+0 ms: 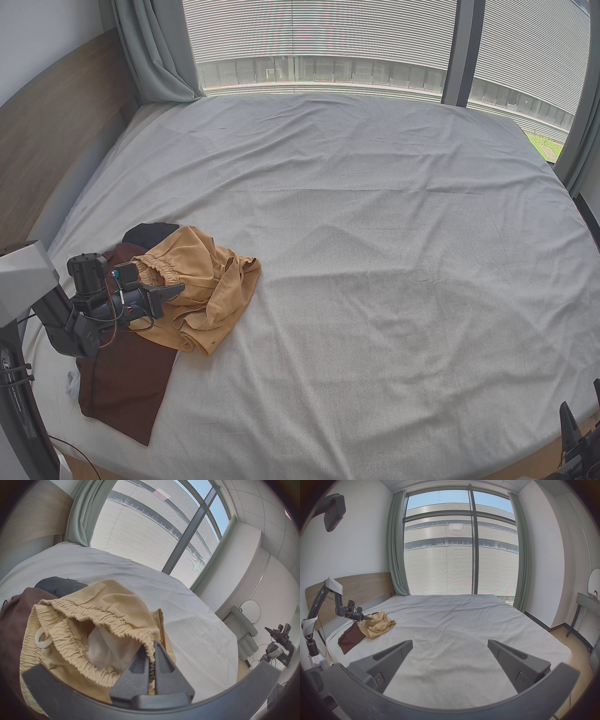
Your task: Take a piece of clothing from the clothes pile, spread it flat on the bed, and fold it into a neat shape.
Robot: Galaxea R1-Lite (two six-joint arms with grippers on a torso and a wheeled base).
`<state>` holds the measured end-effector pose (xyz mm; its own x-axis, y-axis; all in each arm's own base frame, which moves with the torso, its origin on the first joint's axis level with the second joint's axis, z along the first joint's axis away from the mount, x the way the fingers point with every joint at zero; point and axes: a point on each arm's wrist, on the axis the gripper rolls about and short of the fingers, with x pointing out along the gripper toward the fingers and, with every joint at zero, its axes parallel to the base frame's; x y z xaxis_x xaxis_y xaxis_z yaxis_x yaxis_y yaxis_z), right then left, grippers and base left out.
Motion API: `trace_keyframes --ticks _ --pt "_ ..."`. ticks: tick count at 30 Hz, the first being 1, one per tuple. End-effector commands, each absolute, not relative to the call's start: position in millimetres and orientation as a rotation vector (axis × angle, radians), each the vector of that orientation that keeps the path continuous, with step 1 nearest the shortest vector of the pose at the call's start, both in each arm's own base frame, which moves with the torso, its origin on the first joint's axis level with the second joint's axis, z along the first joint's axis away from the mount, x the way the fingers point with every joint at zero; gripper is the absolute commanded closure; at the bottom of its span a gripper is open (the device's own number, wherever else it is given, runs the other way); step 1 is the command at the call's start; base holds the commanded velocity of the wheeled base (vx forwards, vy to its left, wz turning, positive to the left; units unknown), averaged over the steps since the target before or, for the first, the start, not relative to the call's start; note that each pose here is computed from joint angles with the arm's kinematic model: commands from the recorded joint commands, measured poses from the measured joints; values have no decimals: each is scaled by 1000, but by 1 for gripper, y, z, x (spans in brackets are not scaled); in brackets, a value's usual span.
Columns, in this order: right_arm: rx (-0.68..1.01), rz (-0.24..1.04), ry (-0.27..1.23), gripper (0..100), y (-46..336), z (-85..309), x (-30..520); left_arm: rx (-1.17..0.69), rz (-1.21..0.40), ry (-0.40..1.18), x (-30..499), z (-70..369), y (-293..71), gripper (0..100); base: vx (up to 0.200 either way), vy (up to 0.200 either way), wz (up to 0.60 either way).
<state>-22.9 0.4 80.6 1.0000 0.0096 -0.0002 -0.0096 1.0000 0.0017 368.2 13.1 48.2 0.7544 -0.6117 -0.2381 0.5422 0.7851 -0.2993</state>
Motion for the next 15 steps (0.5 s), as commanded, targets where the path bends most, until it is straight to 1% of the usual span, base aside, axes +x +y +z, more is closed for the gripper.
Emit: trace_keyframes --ticks 1,8,15 --pt "2 11 2 0 0 76 -23 -227 -630 315 364 61 12 100 0 0 0" --pt "2 9 2 0 0 76 -23 -340 -604 315 348 85 10 100 0 0 0" --pt "2 9 2 0 0 76 -23 -364 -569 326 338 86 10 100 0 0 0"
